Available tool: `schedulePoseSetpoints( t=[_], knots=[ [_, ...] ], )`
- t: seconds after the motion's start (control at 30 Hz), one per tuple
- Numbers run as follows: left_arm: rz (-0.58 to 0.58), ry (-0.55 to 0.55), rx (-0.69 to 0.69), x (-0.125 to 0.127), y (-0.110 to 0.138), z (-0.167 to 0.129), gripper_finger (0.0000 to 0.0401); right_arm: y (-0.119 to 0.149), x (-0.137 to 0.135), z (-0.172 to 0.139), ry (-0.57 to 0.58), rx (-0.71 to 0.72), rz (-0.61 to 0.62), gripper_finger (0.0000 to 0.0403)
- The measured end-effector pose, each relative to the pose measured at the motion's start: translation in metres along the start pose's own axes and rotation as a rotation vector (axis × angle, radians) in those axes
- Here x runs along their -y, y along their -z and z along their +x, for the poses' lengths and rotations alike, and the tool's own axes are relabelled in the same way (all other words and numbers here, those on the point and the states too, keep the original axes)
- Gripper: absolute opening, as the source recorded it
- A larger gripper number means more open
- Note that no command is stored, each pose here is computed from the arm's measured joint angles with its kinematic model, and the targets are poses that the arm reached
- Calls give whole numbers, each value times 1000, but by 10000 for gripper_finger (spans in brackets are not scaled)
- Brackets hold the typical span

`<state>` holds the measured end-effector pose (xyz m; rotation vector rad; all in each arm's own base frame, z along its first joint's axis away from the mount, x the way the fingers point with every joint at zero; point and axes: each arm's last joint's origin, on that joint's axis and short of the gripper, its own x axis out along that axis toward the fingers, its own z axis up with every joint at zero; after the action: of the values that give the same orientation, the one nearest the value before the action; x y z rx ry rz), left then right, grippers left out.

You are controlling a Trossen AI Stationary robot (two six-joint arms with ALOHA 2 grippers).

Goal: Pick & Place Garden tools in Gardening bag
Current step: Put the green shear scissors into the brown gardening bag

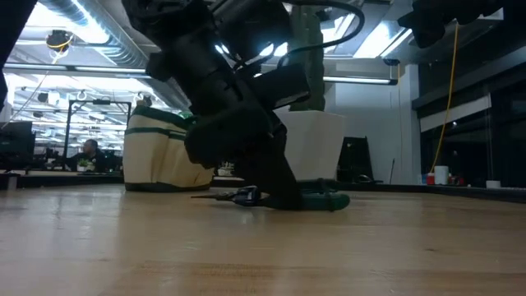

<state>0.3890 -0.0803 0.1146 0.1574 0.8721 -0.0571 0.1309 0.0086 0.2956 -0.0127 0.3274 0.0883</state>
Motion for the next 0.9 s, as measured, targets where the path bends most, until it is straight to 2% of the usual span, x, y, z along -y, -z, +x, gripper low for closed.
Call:
schedulePoseSetpoints(
  t=[0.23,0.33,0.53,0.9],
  knots=[
    [33,38,1,11,-7,-25,25,0,0,0,0,0,0,172],
    [38,19,40,14,-14,-40,25,0,0,0,0,0,0,172],
    [39,-23,100,21,-12,-66,25,0,0,0,0,-1,0,172],
    [-58,-69,249,20,9,-124,25,0,0,0,0,0,0,172]
  ],
)
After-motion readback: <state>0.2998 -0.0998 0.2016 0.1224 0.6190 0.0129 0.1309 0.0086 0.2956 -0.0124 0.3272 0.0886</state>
